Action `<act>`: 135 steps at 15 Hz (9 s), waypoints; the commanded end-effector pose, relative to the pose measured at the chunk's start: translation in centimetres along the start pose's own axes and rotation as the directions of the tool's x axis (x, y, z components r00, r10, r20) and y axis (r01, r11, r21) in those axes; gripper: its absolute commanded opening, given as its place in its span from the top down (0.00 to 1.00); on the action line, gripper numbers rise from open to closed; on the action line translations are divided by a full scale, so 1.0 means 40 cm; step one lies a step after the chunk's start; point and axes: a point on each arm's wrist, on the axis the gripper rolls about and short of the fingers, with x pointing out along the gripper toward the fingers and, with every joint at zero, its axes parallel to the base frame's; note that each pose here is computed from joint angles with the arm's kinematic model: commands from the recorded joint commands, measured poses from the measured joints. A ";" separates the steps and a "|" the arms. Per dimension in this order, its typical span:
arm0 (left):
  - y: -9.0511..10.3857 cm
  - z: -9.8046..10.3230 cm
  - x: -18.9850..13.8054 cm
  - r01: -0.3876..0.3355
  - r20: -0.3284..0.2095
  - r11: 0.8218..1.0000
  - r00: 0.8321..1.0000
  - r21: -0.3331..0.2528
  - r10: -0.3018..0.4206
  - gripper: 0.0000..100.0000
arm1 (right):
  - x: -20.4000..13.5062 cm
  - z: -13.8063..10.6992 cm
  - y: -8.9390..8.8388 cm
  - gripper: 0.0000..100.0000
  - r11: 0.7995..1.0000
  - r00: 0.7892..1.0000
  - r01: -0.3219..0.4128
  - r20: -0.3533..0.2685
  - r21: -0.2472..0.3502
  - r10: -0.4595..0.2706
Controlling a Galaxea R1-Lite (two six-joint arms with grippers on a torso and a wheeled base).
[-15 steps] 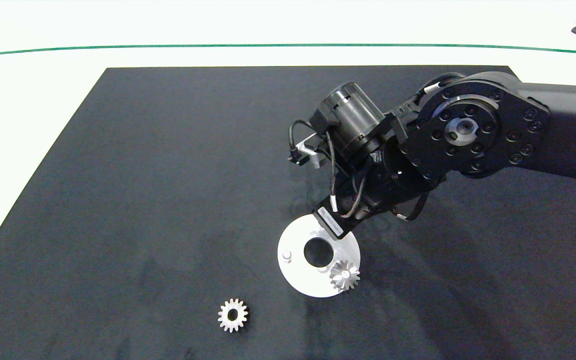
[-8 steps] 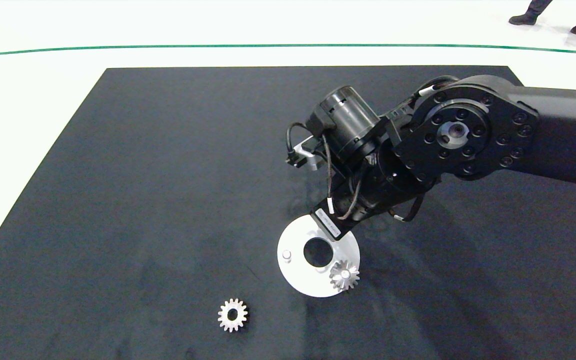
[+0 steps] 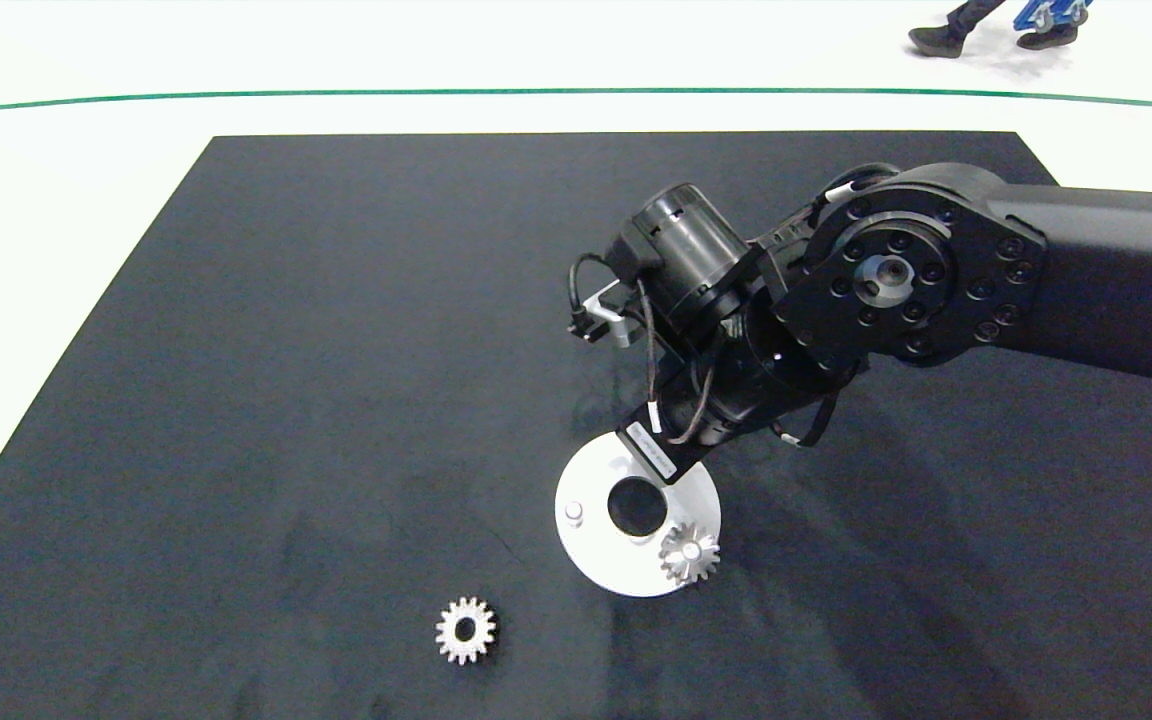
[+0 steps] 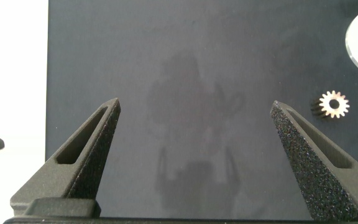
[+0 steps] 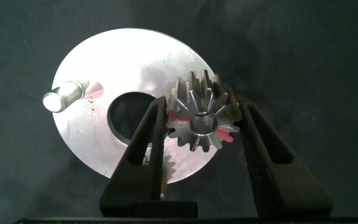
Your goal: Install three planetary gears onto the carrier pins
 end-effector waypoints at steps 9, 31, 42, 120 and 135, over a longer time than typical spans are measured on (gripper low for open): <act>0.000 0.000 0.002 0.003 -0.005 1.000 1.000 0.001 -0.003 0.00 | 0.008 -0.003 -0.001 0.00 1.000 1.000 0.002 -0.014 -0.006 -0.002; -0.006 -0.040 0.024 0.047 -0.071 0.999 0.996 0.015 -0.046 0.00 | -0.555 -0.645 -0.176 0.00 0.853 0.861 0.306 0.259 0.422 -0.437; -0.039 -0.057 0.134 0.236 -0.156 0.967 0.963 0.092 -0.220 0.00 | -0.509 -0.761 -0.132 0.00 0.853 0.879 0.313 0.213 0.417 -0.427; -0.428 -0.087 0.375 0.531 -0.423 0.765 0.826 0.364 -0.371 0.00 | -0.431 -0.842 -0.096 0.00 0.858 0.903 0.325 0.139 0.398 -0.406; -0.456 -0.103 0.400 0.535 -0.431 0.757 0.824 0.376 -0.368 0.11 | -0.433 -0.854 -0.092 0.00 0.856 0.900 0.324 0.149 0.403 -0.410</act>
